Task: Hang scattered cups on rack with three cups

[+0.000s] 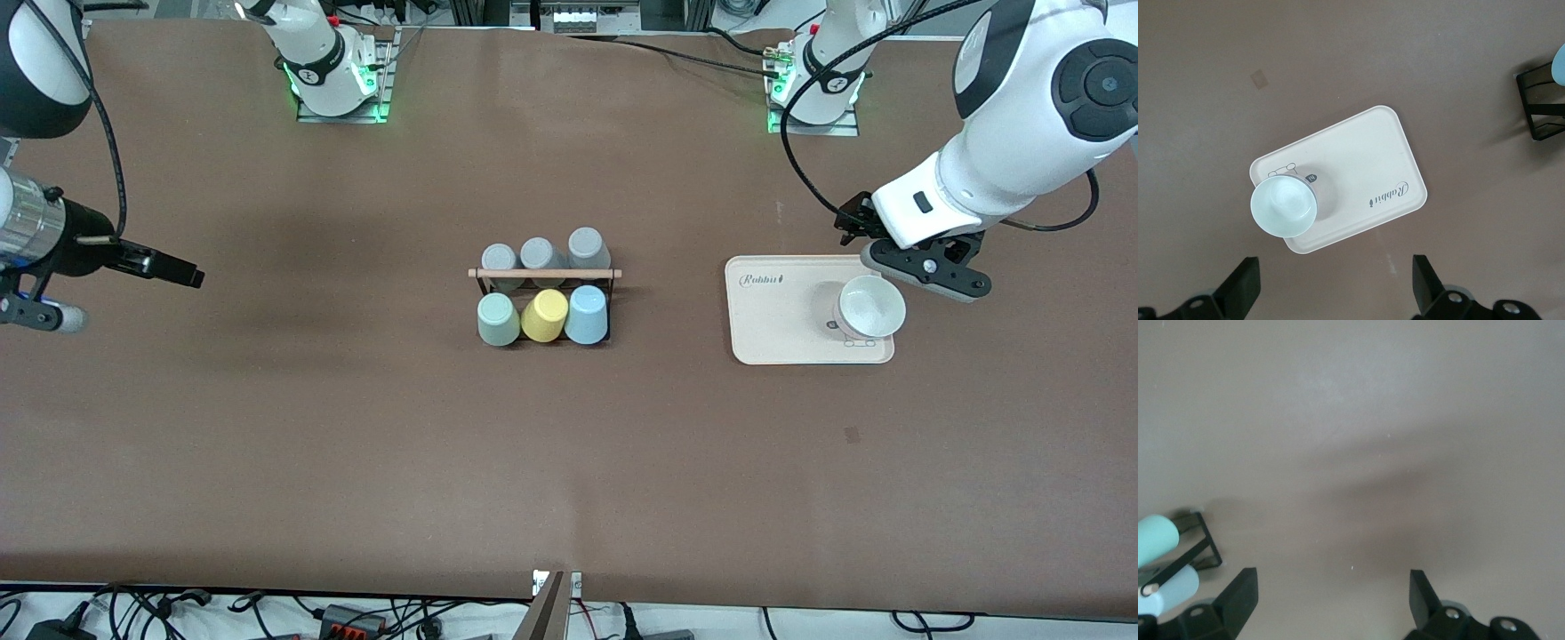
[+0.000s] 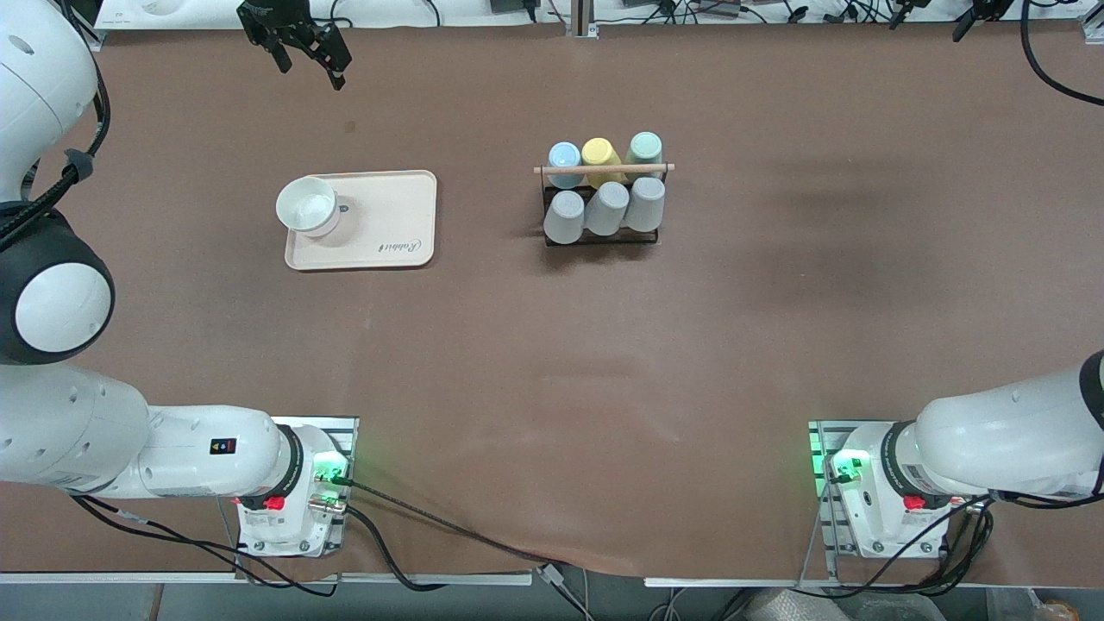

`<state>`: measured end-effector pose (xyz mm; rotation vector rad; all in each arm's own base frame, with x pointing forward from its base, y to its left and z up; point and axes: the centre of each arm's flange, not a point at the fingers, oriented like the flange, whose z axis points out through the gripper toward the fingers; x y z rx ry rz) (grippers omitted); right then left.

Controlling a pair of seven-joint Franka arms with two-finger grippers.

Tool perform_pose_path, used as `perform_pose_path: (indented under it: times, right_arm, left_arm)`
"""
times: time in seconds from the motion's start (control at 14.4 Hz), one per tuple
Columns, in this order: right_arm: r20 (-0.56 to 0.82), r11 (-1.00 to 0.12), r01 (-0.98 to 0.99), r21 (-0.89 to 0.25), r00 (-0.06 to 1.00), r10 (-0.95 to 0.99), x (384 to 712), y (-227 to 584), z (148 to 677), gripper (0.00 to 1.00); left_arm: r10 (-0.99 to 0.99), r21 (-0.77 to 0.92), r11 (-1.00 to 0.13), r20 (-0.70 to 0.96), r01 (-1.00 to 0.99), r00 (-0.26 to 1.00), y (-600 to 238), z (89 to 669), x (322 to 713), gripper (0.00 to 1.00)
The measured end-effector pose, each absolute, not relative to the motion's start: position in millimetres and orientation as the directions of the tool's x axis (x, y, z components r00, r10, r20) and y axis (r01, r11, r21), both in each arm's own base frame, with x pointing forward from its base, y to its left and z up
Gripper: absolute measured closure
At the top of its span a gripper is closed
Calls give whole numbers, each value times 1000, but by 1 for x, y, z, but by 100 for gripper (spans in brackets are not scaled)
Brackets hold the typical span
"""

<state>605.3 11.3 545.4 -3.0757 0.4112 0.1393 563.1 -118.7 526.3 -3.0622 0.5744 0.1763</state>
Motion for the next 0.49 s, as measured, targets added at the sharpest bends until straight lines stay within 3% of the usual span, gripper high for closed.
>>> perform_pose_path:
  times: [0.21, 0.49]
  right_arm:
    - [-40, -961, -276, -23, 961, -275, 579, 7, 548, 0]
    - [9, -966, -258, -22, 966, -259, 576, 8, 546, 0]
  left_arm:
    - [-360, 0, -932, -114, -363, 926, -119, 526, 563, 0]
    - [-360, 0, -932, -114, -363, 926, -119, 526, 563, 0]
